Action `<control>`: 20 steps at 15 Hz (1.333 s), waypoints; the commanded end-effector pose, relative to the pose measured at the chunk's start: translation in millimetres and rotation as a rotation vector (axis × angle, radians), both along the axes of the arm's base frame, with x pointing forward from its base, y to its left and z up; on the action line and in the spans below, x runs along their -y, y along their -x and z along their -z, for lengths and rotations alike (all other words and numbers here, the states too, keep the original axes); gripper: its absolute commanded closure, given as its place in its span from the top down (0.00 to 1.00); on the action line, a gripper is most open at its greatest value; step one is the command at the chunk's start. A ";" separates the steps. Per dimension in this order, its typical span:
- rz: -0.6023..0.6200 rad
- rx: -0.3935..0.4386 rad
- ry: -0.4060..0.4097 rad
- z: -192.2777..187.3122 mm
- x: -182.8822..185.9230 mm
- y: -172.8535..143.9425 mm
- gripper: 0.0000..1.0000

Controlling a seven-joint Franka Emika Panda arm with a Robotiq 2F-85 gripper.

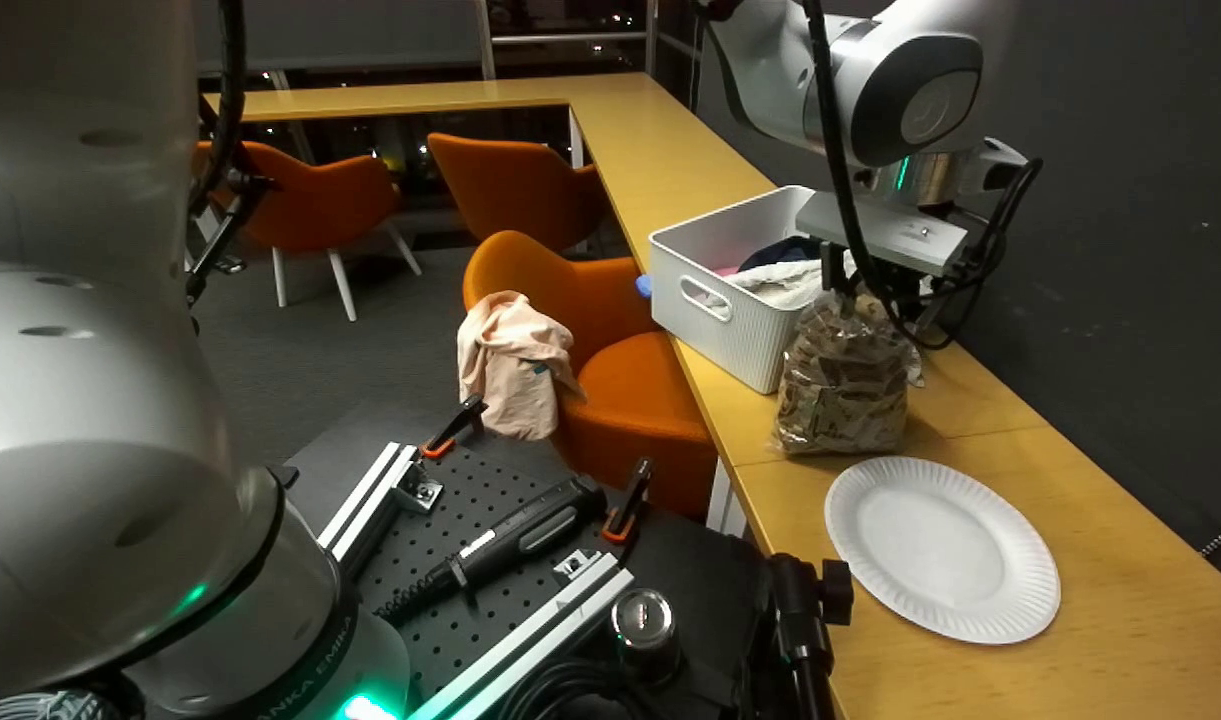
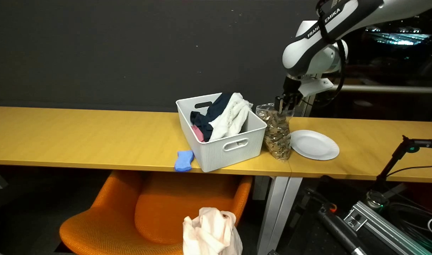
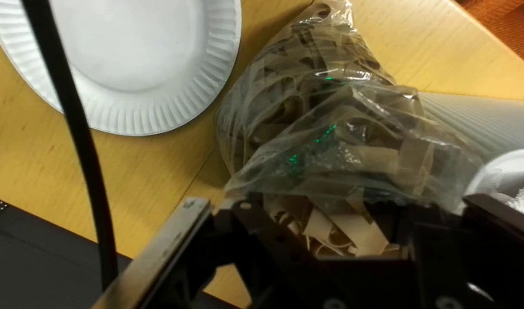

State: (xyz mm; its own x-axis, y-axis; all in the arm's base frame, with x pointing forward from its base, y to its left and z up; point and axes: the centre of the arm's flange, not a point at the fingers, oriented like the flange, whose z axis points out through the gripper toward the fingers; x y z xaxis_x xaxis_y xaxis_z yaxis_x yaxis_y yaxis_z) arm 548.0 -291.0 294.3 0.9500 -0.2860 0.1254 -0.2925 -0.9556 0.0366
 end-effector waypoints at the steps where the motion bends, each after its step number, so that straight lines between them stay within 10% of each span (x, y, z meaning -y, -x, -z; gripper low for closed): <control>1: -0.014 0.038 -0.016 -7.7 -6.1 2.0 0.63; 17: -0.026 0.049 -0.063 36.3 -3.6 -14.4 0.70; 20: -0.026 0.063 -0.052 43.3 -2.5 -14.3 0.45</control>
